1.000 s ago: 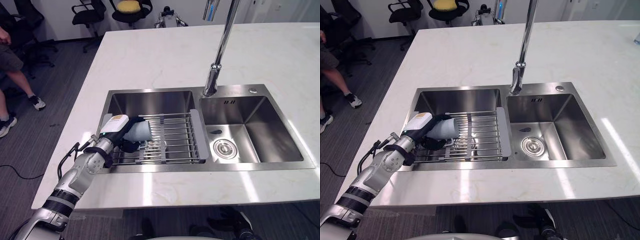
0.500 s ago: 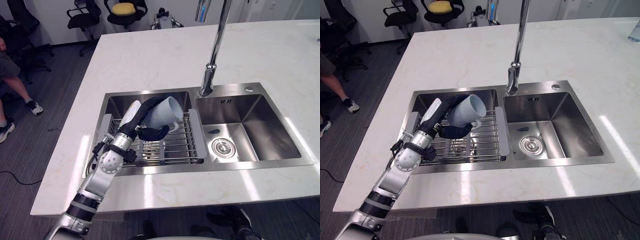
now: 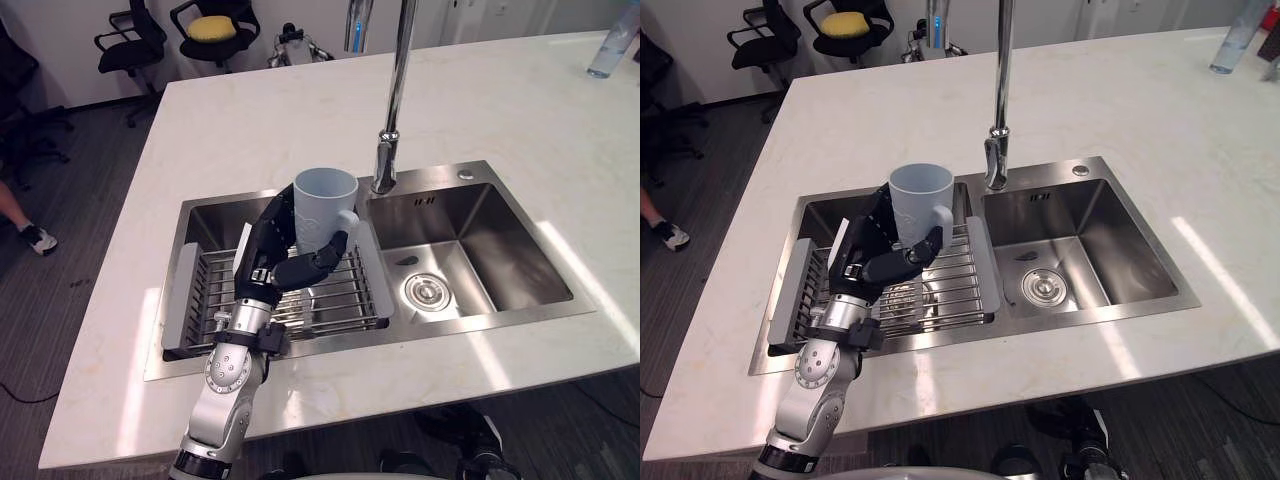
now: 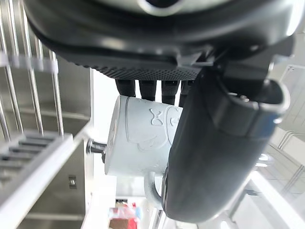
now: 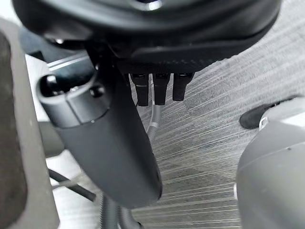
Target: Walk over to the sink, pick up the cup, carry it to the dishwasher, place the cup inside the dishwasher, then close the dishwasher door
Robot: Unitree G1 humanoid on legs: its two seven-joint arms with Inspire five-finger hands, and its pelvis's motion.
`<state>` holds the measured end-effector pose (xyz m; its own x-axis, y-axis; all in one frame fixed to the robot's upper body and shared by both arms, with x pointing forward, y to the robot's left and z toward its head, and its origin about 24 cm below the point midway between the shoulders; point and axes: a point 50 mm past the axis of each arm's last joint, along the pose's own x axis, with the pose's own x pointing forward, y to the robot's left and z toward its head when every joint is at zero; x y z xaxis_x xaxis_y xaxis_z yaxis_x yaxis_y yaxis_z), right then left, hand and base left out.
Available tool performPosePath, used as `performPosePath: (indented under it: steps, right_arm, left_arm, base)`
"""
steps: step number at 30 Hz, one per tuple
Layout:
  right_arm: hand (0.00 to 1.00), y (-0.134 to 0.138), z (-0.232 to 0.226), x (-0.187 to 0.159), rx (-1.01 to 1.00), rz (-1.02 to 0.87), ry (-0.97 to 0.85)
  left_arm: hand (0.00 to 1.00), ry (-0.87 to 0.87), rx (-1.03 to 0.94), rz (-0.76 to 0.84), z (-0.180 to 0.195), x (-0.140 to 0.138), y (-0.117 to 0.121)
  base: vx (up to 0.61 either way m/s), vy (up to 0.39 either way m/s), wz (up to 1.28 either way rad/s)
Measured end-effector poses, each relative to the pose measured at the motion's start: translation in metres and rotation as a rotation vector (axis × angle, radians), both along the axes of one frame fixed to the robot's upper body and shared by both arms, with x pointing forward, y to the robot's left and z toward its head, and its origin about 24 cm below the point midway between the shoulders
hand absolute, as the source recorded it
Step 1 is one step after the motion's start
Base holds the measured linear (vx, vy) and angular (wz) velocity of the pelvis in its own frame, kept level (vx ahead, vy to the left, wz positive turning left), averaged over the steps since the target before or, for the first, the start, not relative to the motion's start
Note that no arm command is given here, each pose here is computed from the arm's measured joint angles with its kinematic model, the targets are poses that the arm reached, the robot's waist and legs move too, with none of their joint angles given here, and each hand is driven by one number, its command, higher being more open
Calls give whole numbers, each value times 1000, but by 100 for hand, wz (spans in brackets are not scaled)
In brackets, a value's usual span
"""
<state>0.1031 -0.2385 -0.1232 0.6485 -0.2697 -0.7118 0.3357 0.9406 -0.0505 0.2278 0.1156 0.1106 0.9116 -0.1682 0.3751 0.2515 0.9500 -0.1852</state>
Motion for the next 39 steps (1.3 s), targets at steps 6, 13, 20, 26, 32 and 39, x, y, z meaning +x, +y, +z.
performPosePath:
  steps: [6, 13, 20, 26, 32, 39]
  right_arm:
    - [90, 13, 5, 16, 15, -13, -59]
    - [90, 13, 6, 19, 0, 22, -56]
    - [90, 3, 16, 34, -56, -2, -110]
    - [90, -5, 20, 30, -96, -16, -114]
    - [90, 9, 7, 17, -53, -11, -52]
    - [90, 11, 1, 9, -67, 14, -4]
  left_arm:
    - [30, -63, -41, 15, 14, -2, -1]
    - [30, 30, -63, 108, -6, -13, 13]
    - [30, 57, -78, 99, -10, -15, 11]
    - [30, 82, -75, 10, -17, -15, -7]
    - [30, 217, 2, 46, -47, -7, 3]
    - [30, 205, -1, 44, -44, -7, 3]
  base:
    - [-108, -17, 0]
    - [-119, -123, 32]
    - [-264, -201, 51]
    - [-236, 15, 37]
    - [-104, 135, 14]
    - [-100, 66, 58]
